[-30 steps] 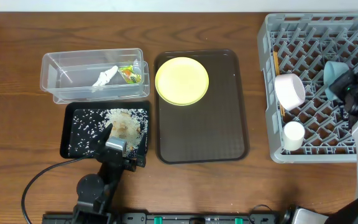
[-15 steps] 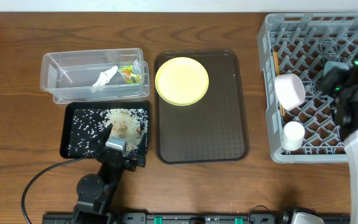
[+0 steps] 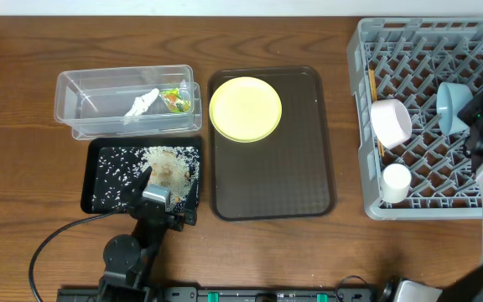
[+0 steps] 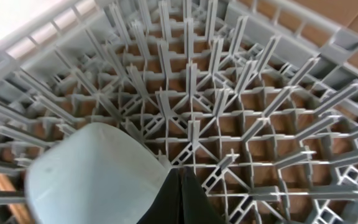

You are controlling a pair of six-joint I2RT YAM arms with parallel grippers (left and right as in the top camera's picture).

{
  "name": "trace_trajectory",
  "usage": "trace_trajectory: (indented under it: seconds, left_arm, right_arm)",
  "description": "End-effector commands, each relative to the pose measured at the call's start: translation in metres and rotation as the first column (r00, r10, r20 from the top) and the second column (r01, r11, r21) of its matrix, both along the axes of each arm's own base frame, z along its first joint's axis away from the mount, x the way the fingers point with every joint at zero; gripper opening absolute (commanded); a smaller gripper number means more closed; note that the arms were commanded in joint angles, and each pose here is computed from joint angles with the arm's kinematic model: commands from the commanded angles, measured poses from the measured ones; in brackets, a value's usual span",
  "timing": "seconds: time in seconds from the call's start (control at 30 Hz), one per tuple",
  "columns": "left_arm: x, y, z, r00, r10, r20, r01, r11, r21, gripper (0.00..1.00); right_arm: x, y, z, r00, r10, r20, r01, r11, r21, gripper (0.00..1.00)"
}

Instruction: Sort waste into correct bins and load items into the dishwasher rack

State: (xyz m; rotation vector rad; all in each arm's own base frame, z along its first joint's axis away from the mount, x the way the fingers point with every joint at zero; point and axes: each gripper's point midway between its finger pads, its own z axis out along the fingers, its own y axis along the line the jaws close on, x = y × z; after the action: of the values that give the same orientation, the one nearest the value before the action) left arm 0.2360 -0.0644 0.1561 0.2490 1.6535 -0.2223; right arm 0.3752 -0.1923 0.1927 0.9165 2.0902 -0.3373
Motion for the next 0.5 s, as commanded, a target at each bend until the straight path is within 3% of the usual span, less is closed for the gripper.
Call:
trace_trajectory:
  seconds: [0.0,0.23,0.47]
  left_arm:
    - [-0.001,-0.001,-0.015,0.999,-0.012,-0.036,0.012,1.0,0.011,0.99]
    - [-0.001,-0.001,-0.015,0.999,-0.012,-0.036,0.012,1.0,0.011,0.99]
    - [-0.001,-0.001,-0.015,0.999,-0.012,-0.036,0.012,1.0,0.011,0.99]
  right_arm:
    - [0.007,-0.001,-0.012,0.999,0.03,-0.023,-0.03,0.999,0.018,0.01]
    - [0.018,0.048,-0.04,0.969,0.242,-0.053,-0.228,0.956,0.185,0.01]
    - [0.013,0.065,-0.033,0.95,0.3,-0.087,-0.285,0.946,0.153,0.01]
